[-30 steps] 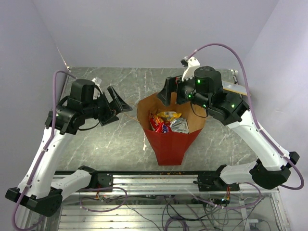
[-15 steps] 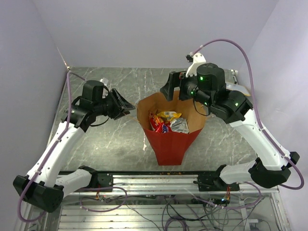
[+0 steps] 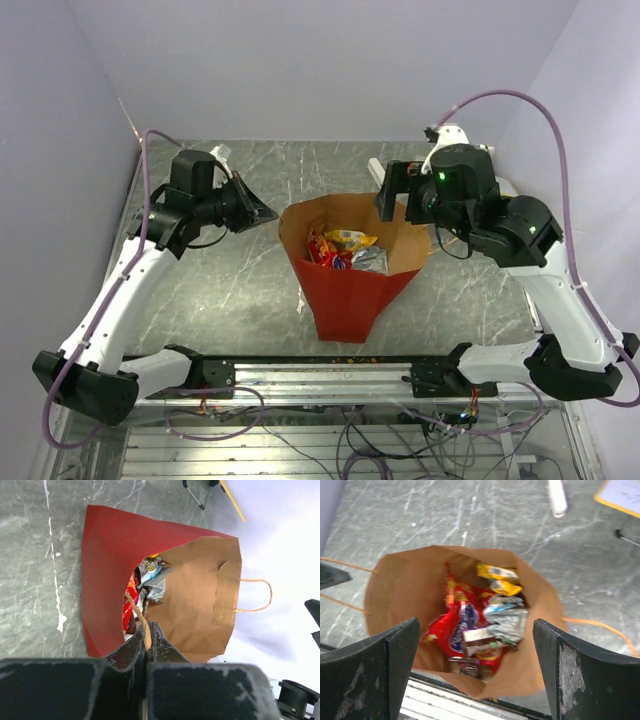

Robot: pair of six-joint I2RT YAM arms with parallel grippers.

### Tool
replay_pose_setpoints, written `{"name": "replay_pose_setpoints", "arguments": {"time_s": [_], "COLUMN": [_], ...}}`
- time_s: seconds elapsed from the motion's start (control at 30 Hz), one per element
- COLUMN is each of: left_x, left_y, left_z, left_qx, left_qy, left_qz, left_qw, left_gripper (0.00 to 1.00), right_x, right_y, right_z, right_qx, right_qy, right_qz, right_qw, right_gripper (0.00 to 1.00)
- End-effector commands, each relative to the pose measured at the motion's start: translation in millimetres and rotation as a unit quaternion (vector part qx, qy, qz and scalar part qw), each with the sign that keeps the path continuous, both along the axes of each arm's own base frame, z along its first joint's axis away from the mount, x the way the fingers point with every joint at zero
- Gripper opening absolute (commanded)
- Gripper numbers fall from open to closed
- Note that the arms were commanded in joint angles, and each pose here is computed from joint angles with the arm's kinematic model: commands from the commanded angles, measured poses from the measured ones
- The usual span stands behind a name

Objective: Take the snacks out of the paper bag
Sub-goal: Adjust the paper bag at the center of the board.

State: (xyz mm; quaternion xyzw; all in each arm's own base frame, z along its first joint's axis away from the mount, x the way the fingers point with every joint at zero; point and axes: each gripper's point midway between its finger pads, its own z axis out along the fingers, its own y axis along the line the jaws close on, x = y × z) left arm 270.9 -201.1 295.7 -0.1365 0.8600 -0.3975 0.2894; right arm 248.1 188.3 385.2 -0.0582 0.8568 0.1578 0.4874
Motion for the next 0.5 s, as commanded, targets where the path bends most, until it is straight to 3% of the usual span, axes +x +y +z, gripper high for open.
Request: {"name": "replay_pose_setpoints", "arguments": {"time_s": [0.0,0.1,0.23,0.47], "left_x": [2.5,1.3,-2.7,-10.6], "left_y": [7.6,9.4,8.2,12.0], "left_z": [38.8,42.3,39.2,36.3], "left_qx": [-0.016,-0.019,-0.021,-0.011], "left_qy": [-0.052,-0.049,-0.039,-0.028], "left_qz": [-0.010,-0.010,-0.024,-0.038], "left_qw": [0.998,0.999,0.999,0.999], "left_gripper": [0.07,0.07,0.07,0.08], "right_x": [-8.5,-6.7,-1.3,7.4], "right_y": [-56.4,-77.4,-115.6,-90.3], "right_z": [-5.7,-10.9,-40.1,-88.5], "right_qx": [-0.080,-0.128,-0.113,-0.050], "right_qy": [0.017,0.025,0.075,0.123], "right_qz": [-0.096,-0.127,-0.200,-0.148], "right_qw": [0.992,0.983,0.970,0.980], "right_gripper": [0.94,0.94,0.93,0.90]}}
